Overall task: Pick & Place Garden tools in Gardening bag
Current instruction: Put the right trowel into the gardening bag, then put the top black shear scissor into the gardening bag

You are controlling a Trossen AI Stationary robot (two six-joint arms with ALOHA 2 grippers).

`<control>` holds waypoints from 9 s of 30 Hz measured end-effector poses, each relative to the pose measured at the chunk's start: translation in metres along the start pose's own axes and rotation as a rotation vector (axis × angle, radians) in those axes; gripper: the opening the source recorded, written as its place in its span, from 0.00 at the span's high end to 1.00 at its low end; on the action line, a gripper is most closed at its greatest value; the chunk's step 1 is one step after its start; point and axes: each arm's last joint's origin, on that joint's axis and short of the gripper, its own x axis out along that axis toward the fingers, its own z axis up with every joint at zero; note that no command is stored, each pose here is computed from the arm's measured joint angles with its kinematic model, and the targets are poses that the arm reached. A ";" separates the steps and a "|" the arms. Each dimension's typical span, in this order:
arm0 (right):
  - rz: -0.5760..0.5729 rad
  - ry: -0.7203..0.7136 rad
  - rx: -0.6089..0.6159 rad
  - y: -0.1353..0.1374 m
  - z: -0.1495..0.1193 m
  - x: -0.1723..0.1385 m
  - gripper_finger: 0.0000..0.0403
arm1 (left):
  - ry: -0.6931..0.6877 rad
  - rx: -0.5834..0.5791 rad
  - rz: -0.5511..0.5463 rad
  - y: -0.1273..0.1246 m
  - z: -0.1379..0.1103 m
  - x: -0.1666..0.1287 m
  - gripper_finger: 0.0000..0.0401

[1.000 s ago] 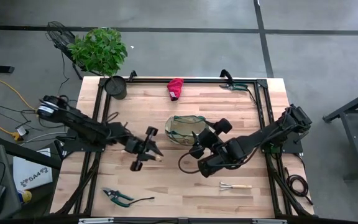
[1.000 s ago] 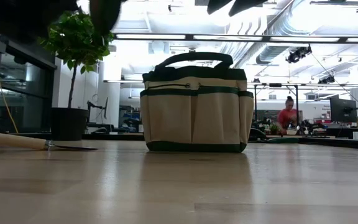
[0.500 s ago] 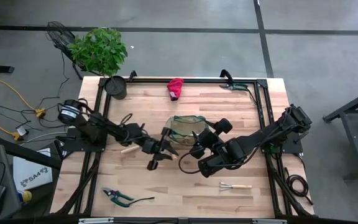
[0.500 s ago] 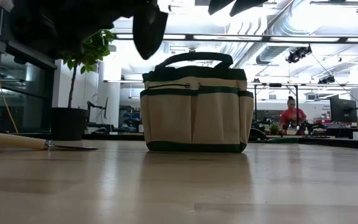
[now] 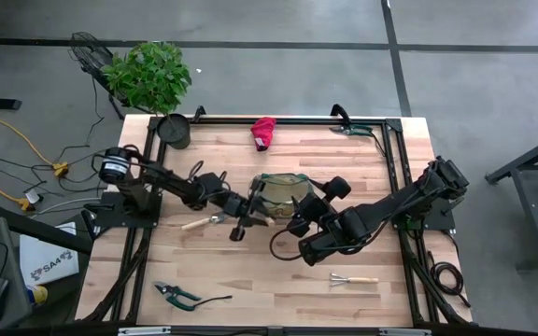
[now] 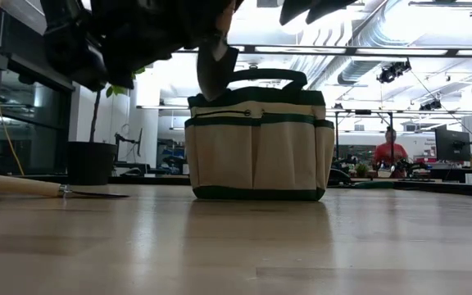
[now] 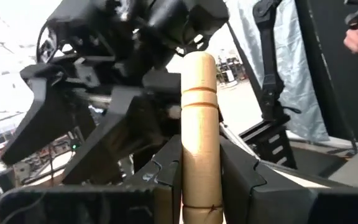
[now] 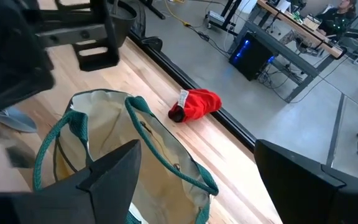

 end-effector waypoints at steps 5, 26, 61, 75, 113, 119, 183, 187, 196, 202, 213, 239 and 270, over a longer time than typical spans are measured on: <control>-0.006 0.004 -0.017 -0.001 -0.001 0.000 0.24 | 0.001 0.001 -0.004 0.007 -0.002 -0.004 0.84; -0.028 0.023 -0.025 -0.005 0.002 0.010 0.24 | 0.051 0.057 -0.020 0.011 -0.009 -0.007 0.84; 0.029 0.073 0.004 -0.001 0.001 0.010 0.24 | 0.139 0.122 -0.051 0.031 -0.047 0.006 0.84; 0.038 0.084 0.004 -0.001 0.001 0.010 0.24 | 0.267 0.139 0.066 0.035 -0.056 0.003 0.84; 0.036 0.081 0.057 -0.001 0.001 0.010 0.24 | 0.401 0.150 0.456 0.046 -0.057 -0.001 0.60; 0.036 0.081 0.062 -0.001 0.001 0.010 0.24 | 0.396 0.166 0.483 0.047 -0.055 -0.001 0.60; -0.022 0.067 0.176 -0.006 -0.002 0.010 0.24 | 0.345 0.182 0.730 0.066 0.000 -0.003 0.30; -0.015 0.078 0.177 -0.006 -0.002 0.010 0.24 | 0.307 0.190 0.751 0.069 0.010 -0.003 0.30; -0.019 0.087 0.203 -0.007 -0.003 0.009 0.24 | 0.408 0.184 0.808 0.072 0.024 -0.008 0.30; -0.033 0.061 0.246 -0.007 -0.002 0.009 0.24 | 0.575 0.115 0.755 0.068 0.024 -0.015 0.30; -0.018 0.084 0.243 -0.007 -0.002 0.010 0.24 | 0.809 0.041 0.667 0.059 0.046 -0.036 0.30; -0.169 0.276 0.348 -0.033 -0.011 0.026 0.24 | 1.095 -0.385 0.394 0.020 0.097 -0.099 0.30; -0.459 0.987 0.025 -0.214 -0.014 0.180 0.24 | 1.120 -0.466 0.374 0.007 0.078 -0.109 0.30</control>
